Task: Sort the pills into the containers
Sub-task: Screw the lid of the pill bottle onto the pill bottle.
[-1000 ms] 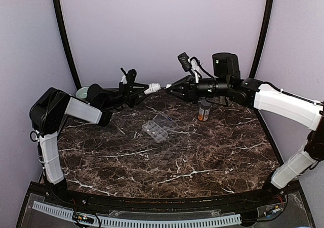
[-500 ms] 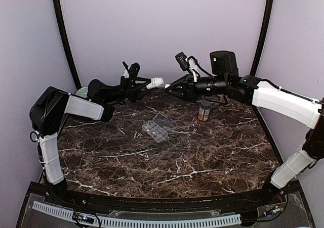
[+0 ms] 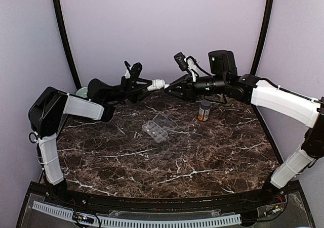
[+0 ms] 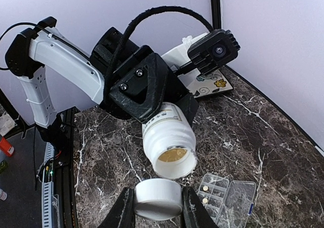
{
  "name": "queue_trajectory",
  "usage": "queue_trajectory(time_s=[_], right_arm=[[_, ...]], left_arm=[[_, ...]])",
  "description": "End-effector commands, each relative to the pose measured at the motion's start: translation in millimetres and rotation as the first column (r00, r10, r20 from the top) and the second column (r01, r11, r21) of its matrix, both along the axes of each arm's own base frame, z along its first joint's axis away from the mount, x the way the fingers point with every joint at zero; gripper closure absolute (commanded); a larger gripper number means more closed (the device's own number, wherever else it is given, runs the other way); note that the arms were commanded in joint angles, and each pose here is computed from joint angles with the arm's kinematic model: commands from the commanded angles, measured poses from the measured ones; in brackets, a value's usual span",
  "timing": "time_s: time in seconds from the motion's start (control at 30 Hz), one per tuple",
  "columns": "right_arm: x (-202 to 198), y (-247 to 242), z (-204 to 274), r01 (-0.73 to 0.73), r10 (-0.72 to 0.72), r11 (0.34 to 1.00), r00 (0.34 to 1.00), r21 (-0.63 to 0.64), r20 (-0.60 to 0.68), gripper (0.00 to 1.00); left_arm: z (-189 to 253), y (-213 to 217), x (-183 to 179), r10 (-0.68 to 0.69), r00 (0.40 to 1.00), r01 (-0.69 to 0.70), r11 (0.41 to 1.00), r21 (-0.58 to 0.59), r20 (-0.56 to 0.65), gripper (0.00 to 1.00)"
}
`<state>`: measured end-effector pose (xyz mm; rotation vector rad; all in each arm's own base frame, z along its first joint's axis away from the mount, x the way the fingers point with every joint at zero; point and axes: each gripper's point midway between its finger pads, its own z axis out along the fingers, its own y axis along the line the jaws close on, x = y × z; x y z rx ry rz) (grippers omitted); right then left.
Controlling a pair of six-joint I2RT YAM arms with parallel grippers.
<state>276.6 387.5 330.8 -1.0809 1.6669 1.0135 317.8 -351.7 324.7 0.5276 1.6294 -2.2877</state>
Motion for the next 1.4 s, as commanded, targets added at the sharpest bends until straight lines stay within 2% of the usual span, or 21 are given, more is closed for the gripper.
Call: queue_trajectory(time_s=[0.0,1.37], right_arm=[[3.8,2.0,18.1,0.003,-0.004,1.000,0.999,0.030,0.047,0.99],[1.0,-2.0,29.9,0.003,-0.005,0.999,0.998,0.033,0.062,0.99]], left_arm=[[34.0,8.2,-30.1,-0.025,0.986,0.036,0.997,-0.063,0.167,1.00],[22.4,-4.4,-40.7,-0.085,0.978,0.082,0.996,0.025,0.190,1.00]])
